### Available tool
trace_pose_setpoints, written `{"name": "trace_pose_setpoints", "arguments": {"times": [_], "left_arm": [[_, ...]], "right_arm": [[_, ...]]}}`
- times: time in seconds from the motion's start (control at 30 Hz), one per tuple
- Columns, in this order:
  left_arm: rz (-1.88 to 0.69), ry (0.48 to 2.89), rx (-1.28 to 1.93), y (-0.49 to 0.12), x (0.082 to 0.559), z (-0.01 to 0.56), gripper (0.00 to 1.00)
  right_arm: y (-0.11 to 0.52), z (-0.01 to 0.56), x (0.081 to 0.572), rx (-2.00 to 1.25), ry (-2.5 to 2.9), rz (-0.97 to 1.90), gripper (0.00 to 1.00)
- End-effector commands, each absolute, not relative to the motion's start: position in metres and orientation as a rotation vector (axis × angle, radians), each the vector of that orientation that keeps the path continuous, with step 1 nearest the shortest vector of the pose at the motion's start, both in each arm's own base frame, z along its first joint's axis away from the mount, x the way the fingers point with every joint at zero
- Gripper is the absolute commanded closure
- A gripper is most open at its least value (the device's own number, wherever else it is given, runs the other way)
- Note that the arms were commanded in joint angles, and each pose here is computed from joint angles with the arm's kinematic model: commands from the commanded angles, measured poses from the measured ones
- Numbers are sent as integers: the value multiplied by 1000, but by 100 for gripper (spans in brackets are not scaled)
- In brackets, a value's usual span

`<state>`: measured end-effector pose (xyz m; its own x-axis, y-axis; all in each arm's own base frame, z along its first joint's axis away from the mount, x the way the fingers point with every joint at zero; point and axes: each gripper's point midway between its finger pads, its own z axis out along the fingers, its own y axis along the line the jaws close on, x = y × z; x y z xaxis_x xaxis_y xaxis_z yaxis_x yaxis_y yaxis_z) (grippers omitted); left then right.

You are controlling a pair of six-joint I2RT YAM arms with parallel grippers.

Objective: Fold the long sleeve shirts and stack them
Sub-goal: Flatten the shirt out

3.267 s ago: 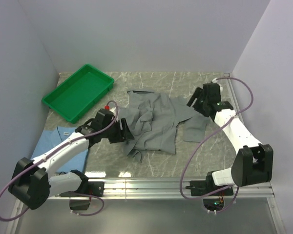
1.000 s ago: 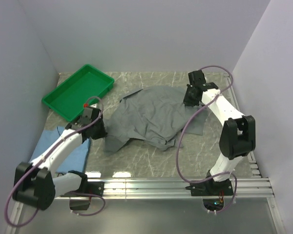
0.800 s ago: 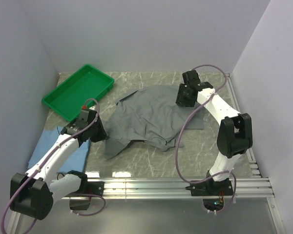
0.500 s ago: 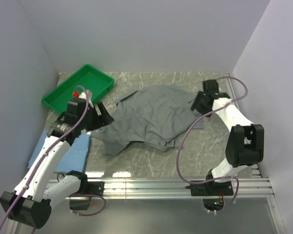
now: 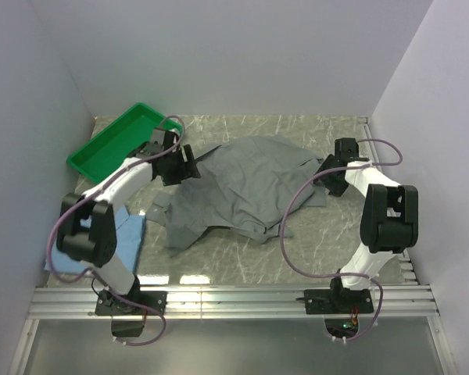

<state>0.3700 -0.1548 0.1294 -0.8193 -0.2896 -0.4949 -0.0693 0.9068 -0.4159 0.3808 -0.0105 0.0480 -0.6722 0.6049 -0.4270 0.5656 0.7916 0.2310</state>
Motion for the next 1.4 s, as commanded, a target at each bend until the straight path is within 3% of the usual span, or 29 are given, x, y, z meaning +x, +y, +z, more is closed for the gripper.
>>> {"name": "trace_pose_setpoints", "arguments": {"times": [0.0,0.2,0.3,0.37,0.4,0.47,0.53,0.7,1.0,1.03,1.07,1.1,1.17,1.2,1.3,1.37], "left_arm": [[-546,2437,-215,-167,409,135,23],[-517,2562,-257,-175,417,82,25],[-506,2639,-320,-172,399,51,29],[-508,2670,-359,-170,386,38,32],[-503,2713,-384,-167,369,22,33],[-492,2743,-414,-162,352,10,39],[-490,2791,-456,-156,325,-8,44],[-490,2875,-580,-137,267,-34,47],[-550,2828,-695,-113,240,-18,49],[-559,2811,-677,-112,242,-12,48],[-559,2807,-666,-112,242,-10,47],[-558,2808,-643,-111,243,-7,46],[-564,2802,-614,-112,246,-1,45],[-561,2801,-595,-111,249,1,44],[-549,2793,-570,-110,251,5,44],[-543,2789,-560,-109,252,6,44]], "right_arm": [[-8,49,403,871,2440,163,30],[-2,40,415,840,2475,208,30],[-2,37,423,820,2490,206,37],[-5,35,430,812,2495,191,54],[-6,34,432,805,2502,177,69],[-12,35,440,787,2506,145,81],[-20,30,446,764,2515,76,99],[-56,69,479,715,2416,-138,100],[-81,155,529,692,2178,-194,100],[-74,160,534,670,2179,-139,99],[-61,158,536,633,2210,-50,89],[-53,156,537,615,2231,0,69],[-35,138,531,602,2304,112,50],[-28,131,528,593,2326,150,33],[-18,109,515,588,2363,309,23],[-15,97,510,578,2375,409,22]]}}
